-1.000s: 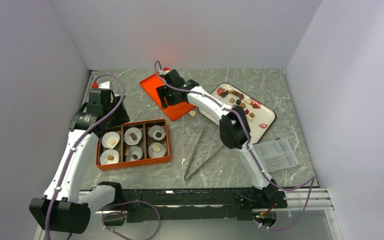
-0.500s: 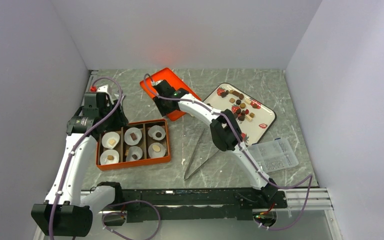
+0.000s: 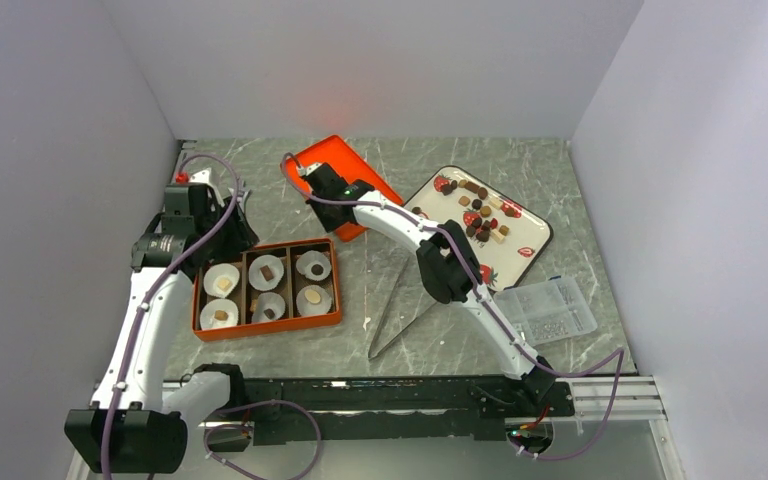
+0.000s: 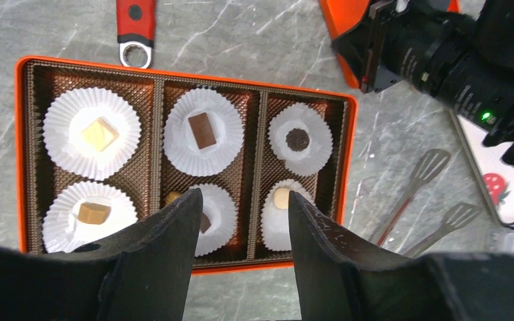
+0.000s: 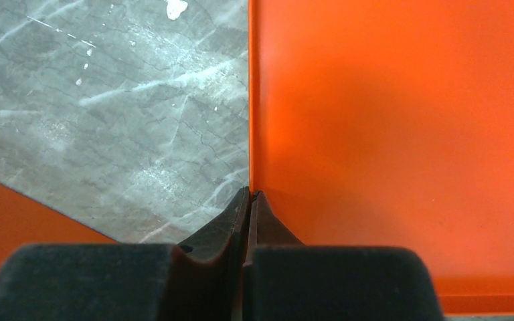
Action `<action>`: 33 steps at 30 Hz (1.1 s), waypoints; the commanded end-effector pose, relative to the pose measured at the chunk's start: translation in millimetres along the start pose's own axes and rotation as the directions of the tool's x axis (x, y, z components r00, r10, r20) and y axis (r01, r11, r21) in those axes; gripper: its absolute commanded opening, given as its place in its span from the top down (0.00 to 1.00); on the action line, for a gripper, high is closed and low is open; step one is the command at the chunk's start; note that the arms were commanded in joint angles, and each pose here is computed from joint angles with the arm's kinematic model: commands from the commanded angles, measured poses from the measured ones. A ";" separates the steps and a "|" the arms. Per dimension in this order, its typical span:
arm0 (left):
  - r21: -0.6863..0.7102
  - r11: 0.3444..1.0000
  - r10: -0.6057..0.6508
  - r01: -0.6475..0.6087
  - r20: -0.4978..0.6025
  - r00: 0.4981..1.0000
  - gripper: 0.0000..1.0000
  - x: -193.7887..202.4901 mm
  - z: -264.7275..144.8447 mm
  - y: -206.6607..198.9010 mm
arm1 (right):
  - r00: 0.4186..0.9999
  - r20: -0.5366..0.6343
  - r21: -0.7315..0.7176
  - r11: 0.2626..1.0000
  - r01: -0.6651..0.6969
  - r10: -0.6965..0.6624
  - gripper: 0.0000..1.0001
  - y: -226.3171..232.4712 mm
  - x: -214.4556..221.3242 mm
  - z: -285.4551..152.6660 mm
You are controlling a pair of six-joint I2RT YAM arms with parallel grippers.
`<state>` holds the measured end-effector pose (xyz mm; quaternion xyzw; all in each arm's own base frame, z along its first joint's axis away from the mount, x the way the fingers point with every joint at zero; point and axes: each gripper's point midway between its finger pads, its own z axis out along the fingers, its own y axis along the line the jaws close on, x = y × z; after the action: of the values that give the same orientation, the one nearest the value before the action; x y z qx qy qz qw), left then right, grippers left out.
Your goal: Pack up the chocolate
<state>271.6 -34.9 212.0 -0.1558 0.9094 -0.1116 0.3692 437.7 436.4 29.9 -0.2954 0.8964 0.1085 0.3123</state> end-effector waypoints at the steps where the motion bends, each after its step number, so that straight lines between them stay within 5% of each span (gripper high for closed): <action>1: 0.104 0.991 -0.091 0.083 0.074 0.993 0.44 -28.8 -5.8 -23.0 | 0.985 0.166 -0.021 0.999 0.042 -0.038 1.00 6.1 -58.9 -32.5; 11: 0.204 0.947 -0.266 0.247 0.070 0.961 0.37 -67.2 25.6 -35.4 | 0.930 0.346 -0.035 0.990 0.140 -0.120 1.00 10.6 -122.7 -94.8; 24: 0.293 0.872 -0.399 0.393 -0.043 0.916 0.32 -126.6 127.7 -61.1 | 0.887 0.434 -0.058 0.977 0.206 -0.161 1.00 34.9 -150.0 -153.4; 33: 0.279 0.761 -0.550 0.586 -0.204 0.810 0.32 -109.5 176.4 -66.3 | 0.881 0.437 -0.053 0.972 0.228 -0.183 1.00 54.0 -145.6 -167.0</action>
<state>471.1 -60.9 171.7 -0.3312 0.8344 -0.3227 0.2999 418.4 481.3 189.3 -0.3777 0.7975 0.1719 0.4379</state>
